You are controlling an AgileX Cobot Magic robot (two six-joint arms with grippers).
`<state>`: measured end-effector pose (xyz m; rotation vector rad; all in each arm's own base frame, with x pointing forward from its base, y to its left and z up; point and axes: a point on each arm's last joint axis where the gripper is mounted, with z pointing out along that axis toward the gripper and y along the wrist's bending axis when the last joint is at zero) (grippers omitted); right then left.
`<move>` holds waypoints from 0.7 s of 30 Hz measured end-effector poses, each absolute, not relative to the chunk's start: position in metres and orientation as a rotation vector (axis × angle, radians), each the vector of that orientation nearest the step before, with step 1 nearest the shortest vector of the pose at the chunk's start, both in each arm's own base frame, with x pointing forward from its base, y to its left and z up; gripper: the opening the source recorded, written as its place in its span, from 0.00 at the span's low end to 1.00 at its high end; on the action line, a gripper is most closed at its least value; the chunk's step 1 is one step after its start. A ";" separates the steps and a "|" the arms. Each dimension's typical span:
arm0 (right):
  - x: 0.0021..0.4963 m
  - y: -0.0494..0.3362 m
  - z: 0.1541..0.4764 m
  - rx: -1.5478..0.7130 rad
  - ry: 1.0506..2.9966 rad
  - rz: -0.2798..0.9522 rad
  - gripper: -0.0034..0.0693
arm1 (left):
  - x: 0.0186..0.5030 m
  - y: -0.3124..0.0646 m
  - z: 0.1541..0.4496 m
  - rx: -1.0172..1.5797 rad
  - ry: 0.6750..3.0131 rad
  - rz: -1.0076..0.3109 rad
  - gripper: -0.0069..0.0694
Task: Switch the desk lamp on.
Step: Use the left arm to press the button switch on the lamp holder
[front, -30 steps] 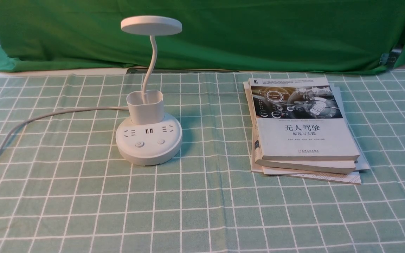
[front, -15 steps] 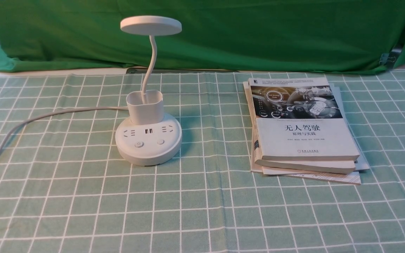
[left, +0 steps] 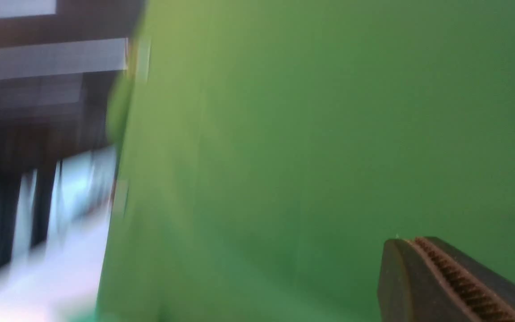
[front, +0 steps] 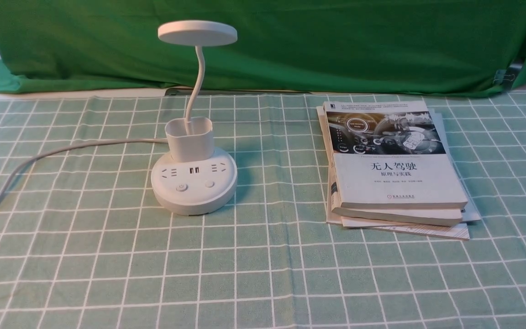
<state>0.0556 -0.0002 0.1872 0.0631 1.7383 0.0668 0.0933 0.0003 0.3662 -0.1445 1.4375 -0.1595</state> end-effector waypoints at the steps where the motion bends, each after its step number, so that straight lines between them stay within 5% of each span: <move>1: 0.056 0.000 0.187 0.063 1.739 0.067 0.37 | 0.103 0.000 0.360 -0.162 1.503 -0.171 0.12; 8: 0.056 0.000 0.187 0.063 1.740 0.067 0.37 | 0.195 -0.014 0.279 -0.337 2.139 -0.408 0.12; 14: 0.056 0.000 0.187 0.063 1.740 0.067 0.37 | 0.246 -0.046 0.248 -0.127 2.388 -0.632 0.12; 21: 0.056 0.000 0.187 0.063 1.740 0.067 0.37 | 0.299 -0.109 0.239 0.140 2.458 -0.500 0.12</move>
